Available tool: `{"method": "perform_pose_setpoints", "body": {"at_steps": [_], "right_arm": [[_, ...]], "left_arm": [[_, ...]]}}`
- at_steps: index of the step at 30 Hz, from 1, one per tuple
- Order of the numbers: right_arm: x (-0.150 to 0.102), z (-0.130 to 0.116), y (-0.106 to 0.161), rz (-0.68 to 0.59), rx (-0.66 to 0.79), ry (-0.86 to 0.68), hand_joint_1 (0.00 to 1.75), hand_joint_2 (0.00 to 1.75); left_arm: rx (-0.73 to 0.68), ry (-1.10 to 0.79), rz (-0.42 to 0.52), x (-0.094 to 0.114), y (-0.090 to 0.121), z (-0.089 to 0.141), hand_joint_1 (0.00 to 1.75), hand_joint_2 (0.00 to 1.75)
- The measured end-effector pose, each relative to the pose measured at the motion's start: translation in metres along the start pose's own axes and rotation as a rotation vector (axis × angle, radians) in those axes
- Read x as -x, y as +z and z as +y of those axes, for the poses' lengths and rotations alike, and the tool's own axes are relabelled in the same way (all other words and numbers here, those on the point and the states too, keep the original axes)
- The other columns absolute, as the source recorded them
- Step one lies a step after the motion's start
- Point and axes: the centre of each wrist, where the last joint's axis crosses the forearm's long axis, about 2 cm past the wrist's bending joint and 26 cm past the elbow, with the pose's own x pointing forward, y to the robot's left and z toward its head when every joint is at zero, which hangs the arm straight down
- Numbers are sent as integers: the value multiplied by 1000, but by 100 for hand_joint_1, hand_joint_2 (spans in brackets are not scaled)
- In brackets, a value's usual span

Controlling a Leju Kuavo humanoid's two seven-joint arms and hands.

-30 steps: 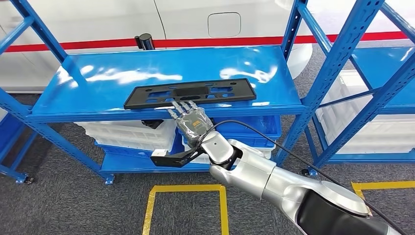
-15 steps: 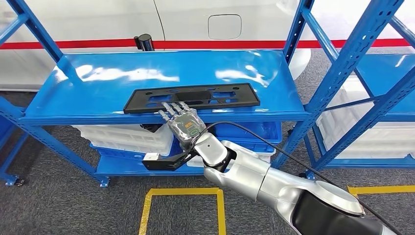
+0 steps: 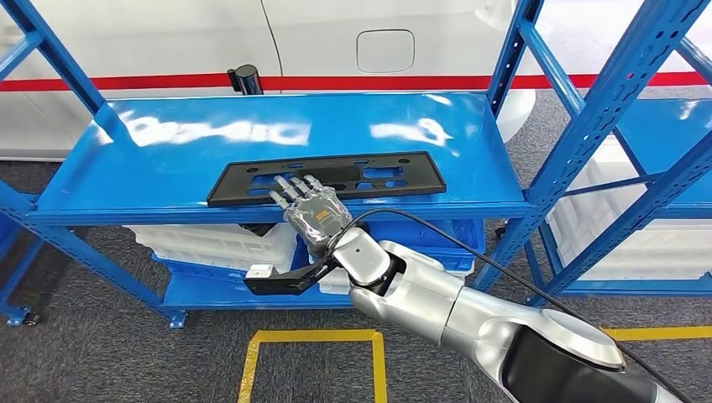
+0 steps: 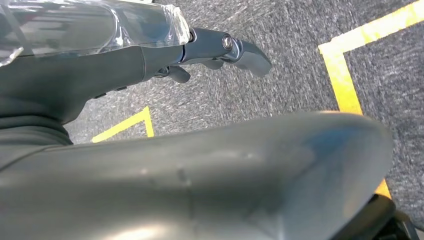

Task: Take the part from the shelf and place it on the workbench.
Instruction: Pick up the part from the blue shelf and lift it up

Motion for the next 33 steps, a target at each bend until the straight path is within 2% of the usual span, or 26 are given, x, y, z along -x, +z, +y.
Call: {"method": "perform_pose_setpoints", "body": {"at_steps": [33], "right_arm": [[6, 4, 2, 24, -32, 1, 0, 175]], "left_arm": [[-1, 1, 3, 0, 0, 1, 0, 0]]}}
